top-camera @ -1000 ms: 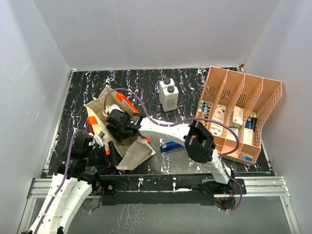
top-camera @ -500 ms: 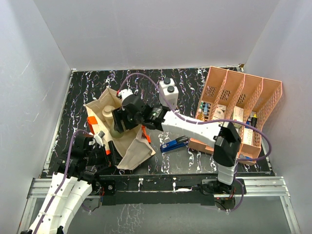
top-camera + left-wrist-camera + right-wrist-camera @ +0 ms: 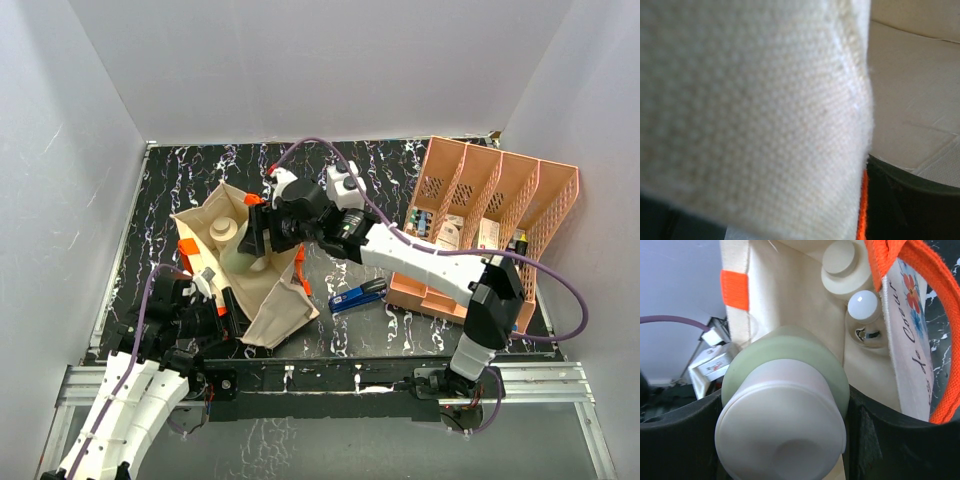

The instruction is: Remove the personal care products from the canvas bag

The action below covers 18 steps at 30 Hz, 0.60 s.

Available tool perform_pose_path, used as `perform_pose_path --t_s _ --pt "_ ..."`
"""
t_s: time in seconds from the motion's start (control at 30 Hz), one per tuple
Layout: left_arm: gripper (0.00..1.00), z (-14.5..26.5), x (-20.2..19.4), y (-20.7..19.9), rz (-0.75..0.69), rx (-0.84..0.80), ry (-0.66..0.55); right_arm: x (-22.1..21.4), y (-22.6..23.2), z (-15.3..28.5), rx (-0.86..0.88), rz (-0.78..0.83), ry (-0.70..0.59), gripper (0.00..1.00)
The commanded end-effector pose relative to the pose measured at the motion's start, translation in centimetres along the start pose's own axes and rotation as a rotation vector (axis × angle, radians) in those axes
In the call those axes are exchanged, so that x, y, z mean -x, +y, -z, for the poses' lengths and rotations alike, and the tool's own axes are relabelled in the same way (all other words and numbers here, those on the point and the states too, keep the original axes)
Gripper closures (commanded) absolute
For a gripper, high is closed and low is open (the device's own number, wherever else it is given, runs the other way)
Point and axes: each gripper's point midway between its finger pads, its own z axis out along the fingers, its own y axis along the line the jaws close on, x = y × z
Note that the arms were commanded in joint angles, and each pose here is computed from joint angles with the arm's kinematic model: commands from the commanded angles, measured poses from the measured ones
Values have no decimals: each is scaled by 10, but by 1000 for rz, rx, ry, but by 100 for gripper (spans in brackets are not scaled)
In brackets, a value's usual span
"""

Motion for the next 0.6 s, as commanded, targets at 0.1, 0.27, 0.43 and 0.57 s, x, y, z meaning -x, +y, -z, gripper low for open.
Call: perform_pose_path --t_s 0.1,0.27,0.43,0.57 --pt "18 6 -5 -4 -16 -2 34 109 68 95 323 -53 -364 92" --pt "18 6 -4 -5 -21 0 36 123 58 122 350 -90 -418 92" --pt "18 6 -3 -5 -20 1 36 136 32 148 233 -59 -509 92" --pt "18 6 -4 -4 -21 3 36 136 -7 163 45 -17 -546 92"
